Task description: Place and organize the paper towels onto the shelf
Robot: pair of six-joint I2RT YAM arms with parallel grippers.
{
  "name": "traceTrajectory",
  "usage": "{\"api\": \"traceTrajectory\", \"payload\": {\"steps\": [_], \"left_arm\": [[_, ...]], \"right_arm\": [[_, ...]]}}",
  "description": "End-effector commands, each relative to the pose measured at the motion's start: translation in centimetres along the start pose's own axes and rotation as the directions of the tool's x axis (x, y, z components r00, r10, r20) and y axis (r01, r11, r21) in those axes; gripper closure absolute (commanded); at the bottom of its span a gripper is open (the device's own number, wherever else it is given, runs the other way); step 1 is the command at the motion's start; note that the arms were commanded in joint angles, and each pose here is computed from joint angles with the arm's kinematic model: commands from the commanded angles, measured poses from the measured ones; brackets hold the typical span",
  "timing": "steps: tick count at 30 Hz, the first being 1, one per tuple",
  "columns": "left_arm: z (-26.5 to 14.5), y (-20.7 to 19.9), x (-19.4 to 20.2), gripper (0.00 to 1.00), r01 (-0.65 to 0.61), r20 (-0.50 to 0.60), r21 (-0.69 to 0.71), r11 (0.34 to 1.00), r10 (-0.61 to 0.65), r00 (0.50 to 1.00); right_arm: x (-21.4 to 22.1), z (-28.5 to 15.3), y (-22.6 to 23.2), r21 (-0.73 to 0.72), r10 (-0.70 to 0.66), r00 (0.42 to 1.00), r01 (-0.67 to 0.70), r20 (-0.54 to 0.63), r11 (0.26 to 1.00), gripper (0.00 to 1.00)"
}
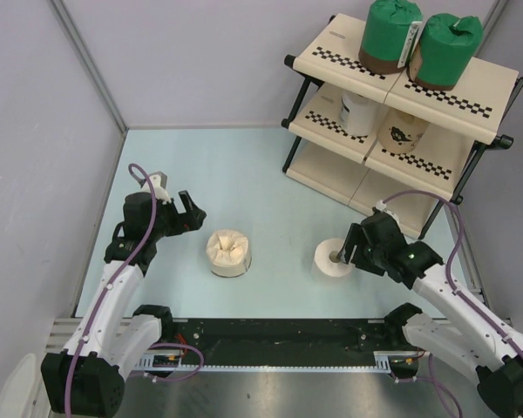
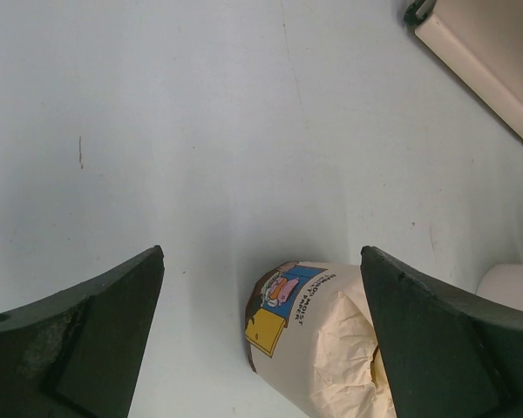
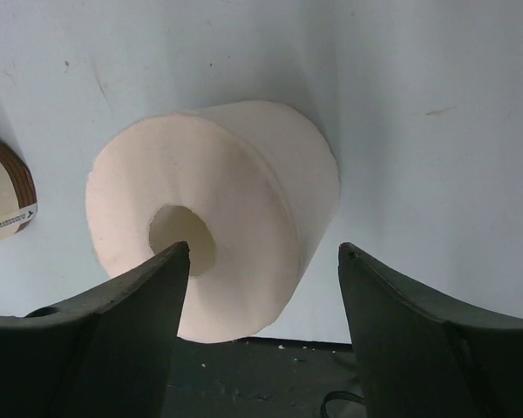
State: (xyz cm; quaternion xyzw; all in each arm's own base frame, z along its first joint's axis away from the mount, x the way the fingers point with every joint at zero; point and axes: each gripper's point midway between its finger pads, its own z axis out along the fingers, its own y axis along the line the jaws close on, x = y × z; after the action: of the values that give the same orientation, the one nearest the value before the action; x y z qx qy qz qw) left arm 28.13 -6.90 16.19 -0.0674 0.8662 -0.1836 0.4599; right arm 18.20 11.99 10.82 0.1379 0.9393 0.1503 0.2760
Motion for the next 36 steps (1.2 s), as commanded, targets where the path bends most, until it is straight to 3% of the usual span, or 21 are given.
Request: {"api": "traceTrajectory", "payload": {"steps": [1,13,20,24,36], "left_arm": [[-0.1,-0.4,-1.0,0.0,0.006,0.033,0.018,1.0,-0.006,0.999],[-0.1,-0.4,-1.0,0.0,0.004,0.034,0.018,1.0,-0.004,0.999],[-0.1,-0.3,-0.9,0.0,0.006,0.033,0.016,1.0,-0.006,0.999],[-0.1,-0.3,-0.9,0.0,0.006,0.033,0.016,1.0,-0.006,0.999],[-0.1,-0.4,-0.9,0.0,0.006,0.031,0.017,1.0,-0.006,0.999]], "right_arm": [[-0.5,0.4,0.4,0.01,0.004,0.999,-0.005,0.038,1.0,0.27],[0.1,2.3,0.5,0.043,0.011,1.0,-0.012,0.029,0.999,0.35],[0.5,2.5,1.5,-0.003,0.003,1.0,-0.003,0.005,1.0,0.63],[0.1,2.4,2.4,-0.047,0.009,1.0,-0.007,0.023,0.999,0.73],[-7.3,-0.6,4.4,-0.198,0.161,0.935,-0.101,0.316,0.975,0.84]]}}
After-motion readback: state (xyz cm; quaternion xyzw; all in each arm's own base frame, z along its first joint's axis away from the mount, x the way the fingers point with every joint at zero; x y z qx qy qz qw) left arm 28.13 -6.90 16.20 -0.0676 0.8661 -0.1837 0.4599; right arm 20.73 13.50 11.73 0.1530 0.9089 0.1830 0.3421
